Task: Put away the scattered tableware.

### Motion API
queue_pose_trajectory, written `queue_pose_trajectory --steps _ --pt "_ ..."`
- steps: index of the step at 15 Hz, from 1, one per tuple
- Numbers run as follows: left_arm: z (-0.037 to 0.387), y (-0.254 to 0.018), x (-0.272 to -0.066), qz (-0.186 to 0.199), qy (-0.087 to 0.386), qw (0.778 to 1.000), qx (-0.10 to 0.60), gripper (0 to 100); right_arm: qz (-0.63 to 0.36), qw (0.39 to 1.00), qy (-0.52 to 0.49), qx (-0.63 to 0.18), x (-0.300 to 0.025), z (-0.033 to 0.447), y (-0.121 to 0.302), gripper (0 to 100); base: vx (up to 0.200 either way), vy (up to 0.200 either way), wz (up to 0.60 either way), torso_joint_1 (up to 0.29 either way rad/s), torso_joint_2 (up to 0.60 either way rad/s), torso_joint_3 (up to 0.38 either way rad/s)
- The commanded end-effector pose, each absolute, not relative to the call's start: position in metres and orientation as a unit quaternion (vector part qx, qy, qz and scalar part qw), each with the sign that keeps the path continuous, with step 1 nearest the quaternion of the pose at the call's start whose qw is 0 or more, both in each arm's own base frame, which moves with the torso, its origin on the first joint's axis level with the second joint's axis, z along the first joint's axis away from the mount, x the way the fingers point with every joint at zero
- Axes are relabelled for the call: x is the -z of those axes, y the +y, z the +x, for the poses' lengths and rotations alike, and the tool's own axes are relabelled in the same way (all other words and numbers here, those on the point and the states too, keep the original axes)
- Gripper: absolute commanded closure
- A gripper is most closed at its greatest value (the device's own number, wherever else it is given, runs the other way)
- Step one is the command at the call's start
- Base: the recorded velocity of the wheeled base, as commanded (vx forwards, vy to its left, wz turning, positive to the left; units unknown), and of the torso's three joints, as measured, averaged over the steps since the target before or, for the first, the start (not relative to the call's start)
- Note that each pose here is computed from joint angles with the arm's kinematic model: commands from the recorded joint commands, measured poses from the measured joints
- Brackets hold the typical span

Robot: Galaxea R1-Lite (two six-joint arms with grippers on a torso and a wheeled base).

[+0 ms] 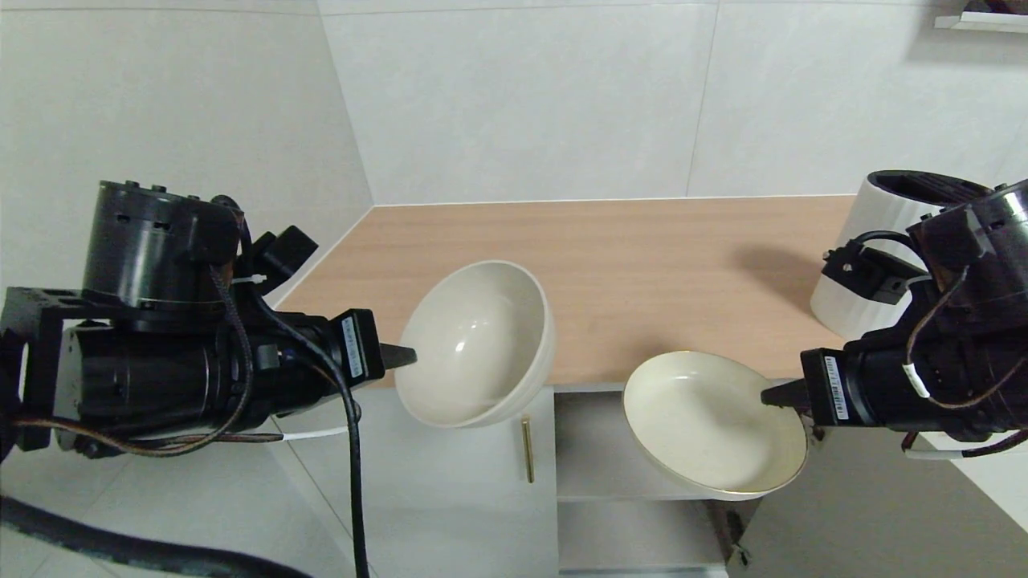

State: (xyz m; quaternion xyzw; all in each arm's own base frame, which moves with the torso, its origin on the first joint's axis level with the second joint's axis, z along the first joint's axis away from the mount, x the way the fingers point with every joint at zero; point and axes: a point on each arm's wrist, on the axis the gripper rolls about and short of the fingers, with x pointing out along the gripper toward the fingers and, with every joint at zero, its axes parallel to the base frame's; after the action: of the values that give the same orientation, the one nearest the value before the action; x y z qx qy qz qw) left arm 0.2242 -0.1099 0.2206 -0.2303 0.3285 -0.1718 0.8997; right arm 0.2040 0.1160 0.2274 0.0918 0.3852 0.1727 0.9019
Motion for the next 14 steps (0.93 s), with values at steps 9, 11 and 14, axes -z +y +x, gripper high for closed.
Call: queue_pose_trajectory --steps 9,11,14 --pt "0.225 -0.114 -0.215 -0.224 0.339 0.897 0.174 100 0.083 0.895 0.406 -0.166 -0.215 0.214 0.122 100 0.000 0.000 0.00 -0.002 0.01 0.004" --pt "0.224 -0.115 -0.215 -0.223 0.339 0.897 0.177 100 0.081 0.894 0.409 -0.164 -0.214 0.215 0.123 100 0.000 0.000 0.00 -0.141 0.32 0.186" --pt "0.224 -0.115 -0.214 -0.222 0.341 0.896 0.177 100 0.080 0.892 0.414 -0.163 -0.210 0.218 0.124 100 0.000 0.000 0.00 -0.188 0.45 0.263"
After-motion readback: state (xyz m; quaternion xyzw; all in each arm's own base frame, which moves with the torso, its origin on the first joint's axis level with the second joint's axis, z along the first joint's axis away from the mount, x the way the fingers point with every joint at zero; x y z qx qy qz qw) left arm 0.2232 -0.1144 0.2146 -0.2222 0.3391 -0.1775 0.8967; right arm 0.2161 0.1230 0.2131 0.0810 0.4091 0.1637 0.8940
